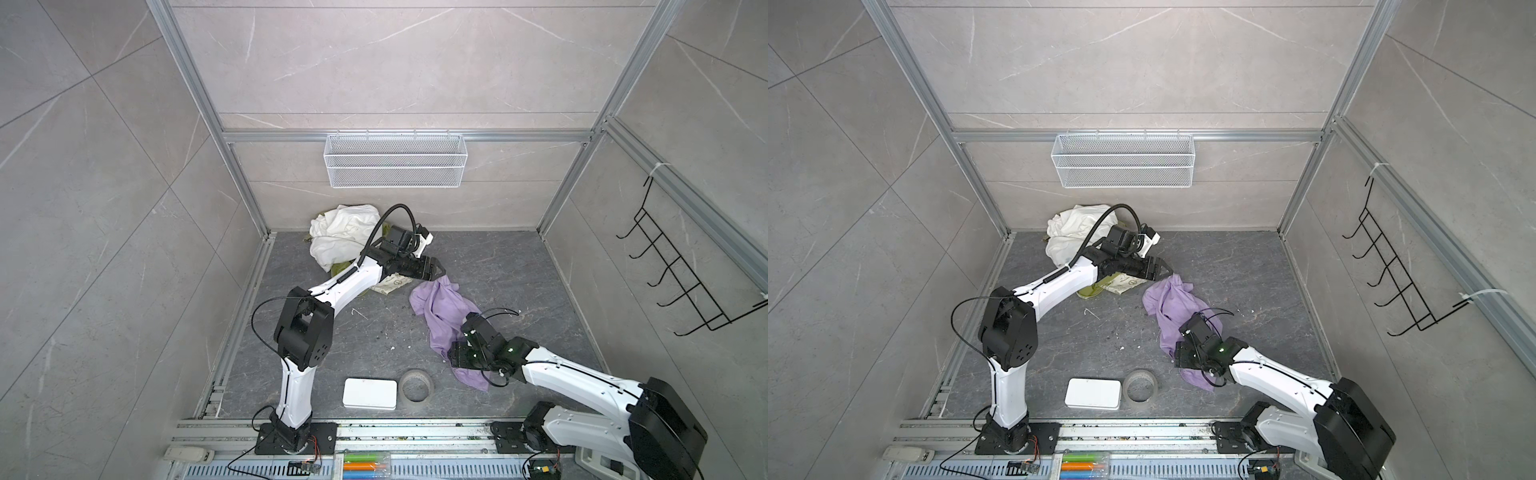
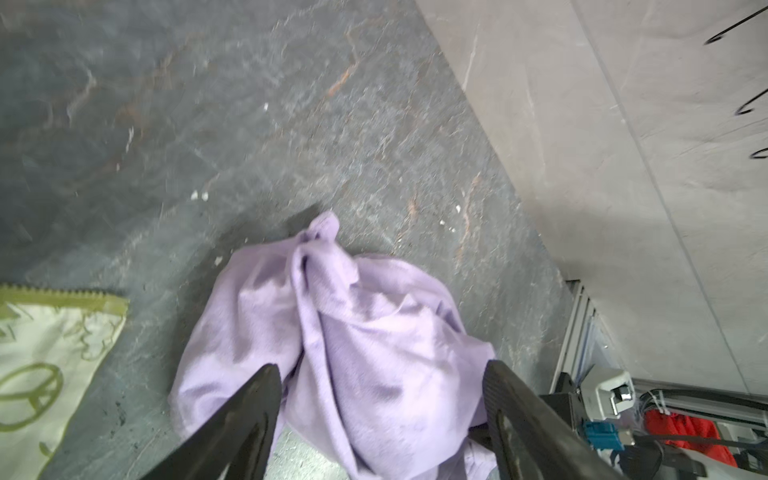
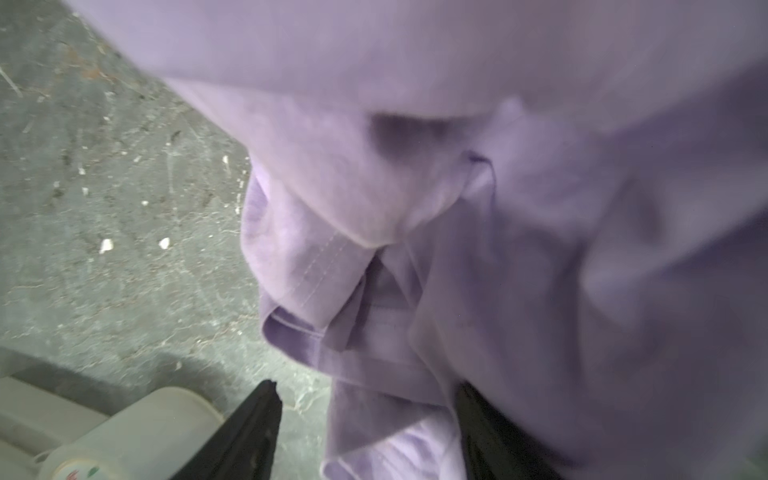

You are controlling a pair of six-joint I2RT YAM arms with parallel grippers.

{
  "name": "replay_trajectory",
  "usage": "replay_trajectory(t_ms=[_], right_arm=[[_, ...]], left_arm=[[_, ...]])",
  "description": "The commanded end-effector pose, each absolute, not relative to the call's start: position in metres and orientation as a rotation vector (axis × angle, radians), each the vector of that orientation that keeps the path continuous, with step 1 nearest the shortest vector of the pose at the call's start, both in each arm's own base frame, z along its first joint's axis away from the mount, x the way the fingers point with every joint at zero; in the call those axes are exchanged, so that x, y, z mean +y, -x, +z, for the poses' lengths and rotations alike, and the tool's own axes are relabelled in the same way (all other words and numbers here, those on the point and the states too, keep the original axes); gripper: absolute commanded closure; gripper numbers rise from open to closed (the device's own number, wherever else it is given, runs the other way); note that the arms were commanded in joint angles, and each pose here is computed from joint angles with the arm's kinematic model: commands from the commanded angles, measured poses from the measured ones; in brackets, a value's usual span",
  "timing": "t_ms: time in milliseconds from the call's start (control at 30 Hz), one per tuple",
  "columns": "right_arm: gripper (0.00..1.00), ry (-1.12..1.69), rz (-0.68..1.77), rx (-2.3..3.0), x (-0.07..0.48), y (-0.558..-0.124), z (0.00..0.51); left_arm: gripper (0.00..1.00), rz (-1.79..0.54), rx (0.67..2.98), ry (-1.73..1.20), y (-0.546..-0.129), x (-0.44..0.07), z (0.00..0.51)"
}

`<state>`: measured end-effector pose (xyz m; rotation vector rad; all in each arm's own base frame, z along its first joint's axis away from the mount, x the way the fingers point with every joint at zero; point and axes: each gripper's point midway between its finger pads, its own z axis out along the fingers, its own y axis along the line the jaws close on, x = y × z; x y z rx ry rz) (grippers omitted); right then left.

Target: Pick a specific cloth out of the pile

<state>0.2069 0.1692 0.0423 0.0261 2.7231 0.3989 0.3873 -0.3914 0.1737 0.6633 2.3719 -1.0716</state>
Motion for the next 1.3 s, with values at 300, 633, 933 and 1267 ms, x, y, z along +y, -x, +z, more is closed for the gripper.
replay_trajectory(t_ms=[300,633,933,1267], right_arm=[[0.36,-0.08,0.425,2.668,0.18,-0.224,0.02],[0.36,-0.143,0.459,2.633,0.185,-0.247,0.014],[0.36,-0.21,0.504,2.611,0.182,-0.259,0.013],[0.35,-0.219,0.504,2.599,0.179,-0.258,0.015]], left_arm=[[0.24,-1.191,2.452,-0.629,-0.37,-0.402,0.144],[0.24,-1.237,2.454,-0.614,-0.38,-0.416,0.135],[0.24,-1.056,2.505,-0.529,-0.395,-0.39,0.126],[0.23,-1.011,2.512,-0.45,-0.418,-0.393,0.113]])
